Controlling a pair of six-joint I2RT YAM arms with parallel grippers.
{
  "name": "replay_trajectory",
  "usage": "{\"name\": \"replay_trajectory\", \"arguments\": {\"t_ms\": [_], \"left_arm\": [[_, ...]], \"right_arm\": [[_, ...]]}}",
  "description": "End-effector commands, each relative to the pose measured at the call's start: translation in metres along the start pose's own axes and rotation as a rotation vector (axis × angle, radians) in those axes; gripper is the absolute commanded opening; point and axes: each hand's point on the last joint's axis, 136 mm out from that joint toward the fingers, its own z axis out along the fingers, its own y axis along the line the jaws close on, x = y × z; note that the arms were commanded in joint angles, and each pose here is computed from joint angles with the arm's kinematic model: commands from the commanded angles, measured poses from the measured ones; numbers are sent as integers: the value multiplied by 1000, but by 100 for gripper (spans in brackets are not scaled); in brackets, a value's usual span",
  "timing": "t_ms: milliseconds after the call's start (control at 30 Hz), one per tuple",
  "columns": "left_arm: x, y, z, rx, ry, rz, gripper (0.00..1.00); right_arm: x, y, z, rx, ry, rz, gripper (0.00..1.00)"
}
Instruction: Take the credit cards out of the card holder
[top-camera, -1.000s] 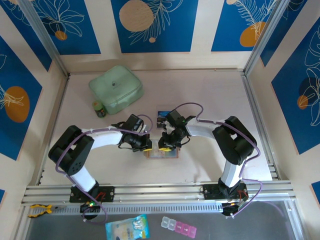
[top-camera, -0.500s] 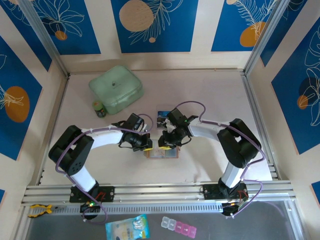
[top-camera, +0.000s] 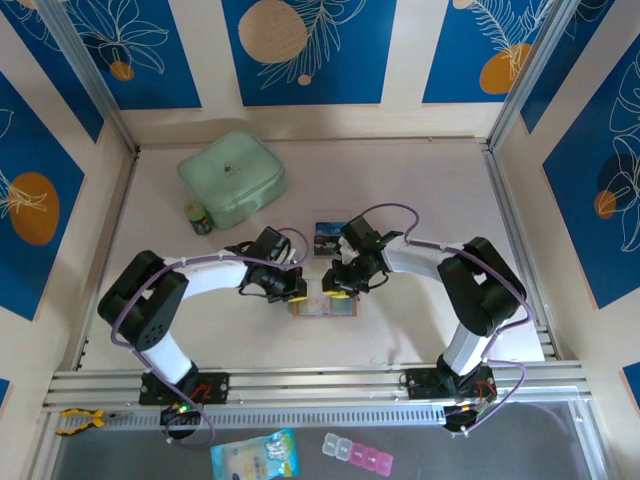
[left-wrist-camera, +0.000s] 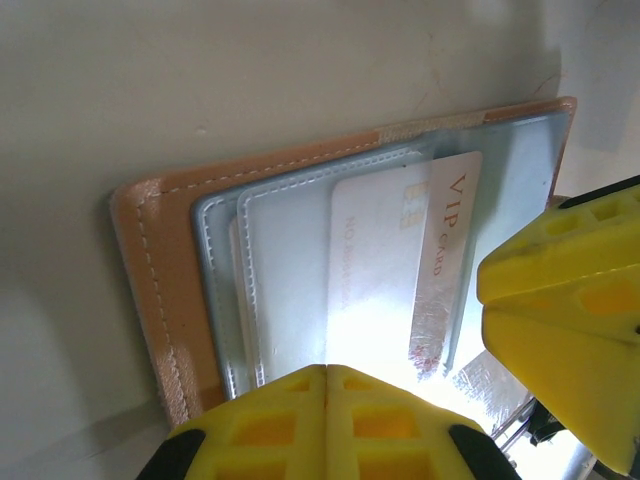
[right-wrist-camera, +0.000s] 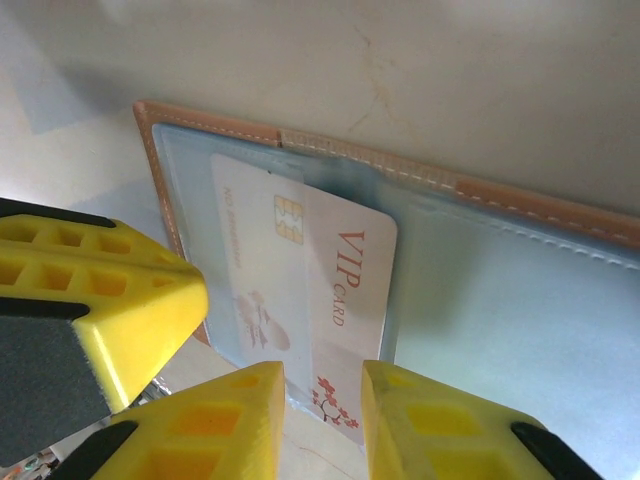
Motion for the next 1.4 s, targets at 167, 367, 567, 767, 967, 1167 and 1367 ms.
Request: {"name": "replay_trajectory", "arguments": {"t_ms": [167,367,567,767,967,1167,1367], "left_arm": [[4,1,4,-11,34,14,0],[7,4,5,-23,43,11,0],[8,6,6,-30,50,11,0],[9,9,6,-39,51,6,0],[9,8,6,-38,51,6,0],[9,10,7,-42,55,4,0],[10,10,7,-46,54,2,0]], "right_arm": [[7,-14,10,22,39,42,28],[7,-12,15,1,51,45,28],[5,1,11,-78,40,32,26],[5,8,7,-111,25,22,23],[5,10,7,-132,24,20,20],[6,8,10,-135,29,29,19],[7,3,8,-123,21,32,13]]}}
